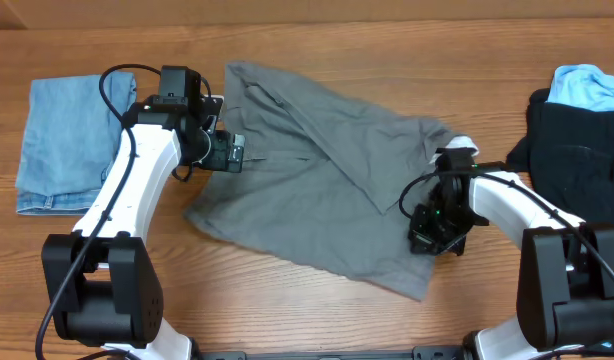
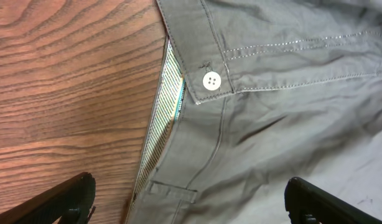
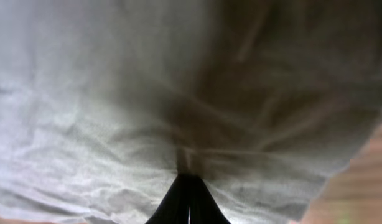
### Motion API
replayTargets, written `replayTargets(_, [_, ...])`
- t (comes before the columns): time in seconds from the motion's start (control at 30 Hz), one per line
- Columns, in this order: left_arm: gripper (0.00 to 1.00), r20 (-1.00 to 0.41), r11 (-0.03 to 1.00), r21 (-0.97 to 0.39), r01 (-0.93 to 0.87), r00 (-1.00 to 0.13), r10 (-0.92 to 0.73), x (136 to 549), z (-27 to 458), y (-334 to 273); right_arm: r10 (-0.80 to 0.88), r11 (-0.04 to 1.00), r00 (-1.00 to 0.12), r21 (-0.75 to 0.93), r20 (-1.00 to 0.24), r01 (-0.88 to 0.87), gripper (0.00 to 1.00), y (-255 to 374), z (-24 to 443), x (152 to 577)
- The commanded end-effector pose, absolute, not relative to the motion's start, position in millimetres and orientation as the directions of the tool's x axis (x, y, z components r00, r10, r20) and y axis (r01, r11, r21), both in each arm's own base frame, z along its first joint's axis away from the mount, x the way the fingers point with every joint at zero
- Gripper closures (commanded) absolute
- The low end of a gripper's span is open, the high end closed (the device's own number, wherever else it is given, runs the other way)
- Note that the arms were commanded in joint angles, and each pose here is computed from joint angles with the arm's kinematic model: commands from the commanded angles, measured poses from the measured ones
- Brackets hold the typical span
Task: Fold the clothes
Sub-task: 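Lower the right gripper onto the pants' right side, then grasp the pants with both grippers and pull them flat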
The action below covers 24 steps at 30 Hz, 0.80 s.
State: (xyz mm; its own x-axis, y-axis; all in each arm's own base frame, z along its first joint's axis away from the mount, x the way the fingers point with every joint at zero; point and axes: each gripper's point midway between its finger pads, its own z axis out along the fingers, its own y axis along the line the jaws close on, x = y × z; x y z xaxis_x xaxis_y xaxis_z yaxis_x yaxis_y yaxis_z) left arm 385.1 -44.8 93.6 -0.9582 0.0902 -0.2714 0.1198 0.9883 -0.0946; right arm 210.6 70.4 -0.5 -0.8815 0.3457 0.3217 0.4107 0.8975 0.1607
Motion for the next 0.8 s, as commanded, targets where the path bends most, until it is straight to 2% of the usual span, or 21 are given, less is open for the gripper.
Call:
replayTargets(0.0, [0.00,-0.284,0.989,-0.117,0.095,-0.957,0.059,391,97,-44,0.412,0.900,-0.859,0.011,0.304,0.436,0.96,40,-8,200])
replayTargets(0.13, [0.00,-0.283,0.989,-0.117,0.095,-0.957,0.058,391,97,-44,0.472,0.880,-0.842,-0.080,0.263,0.469,0.96,17,-4,204])
replayTargets(0.4, [0.00,-0.285,0.989,-0.114,0.095,-0.957,0.059,391,97,-43,0.523,0.852,-0.829,-0.143,0.196,0.504,0.96,-1,0,214])
replayTargets(0.57, [0.00,-0.293,0.987,-0.125,0.098,-0.954,0.058,393,98,-45,0.516,0.856,-0.834,-0.112,0.195,0.504,0.95,4,2,221])
replayTargets(0.7, [0.09,-0.282,0.988,-0.127,0.091,-0.958,0.052,391,96,-45,0.516,0.856,-0.835,-0.090,0.193,0.508,0.94,7,7,227])
replayTargets(0.77, [0.10,-0.268,0.989,-0.135,0.063,-0.963,0.025,389,90,-45,0.516,0.856,-0.836,-0.085,0.185,0.509,0.94,7,8,230])
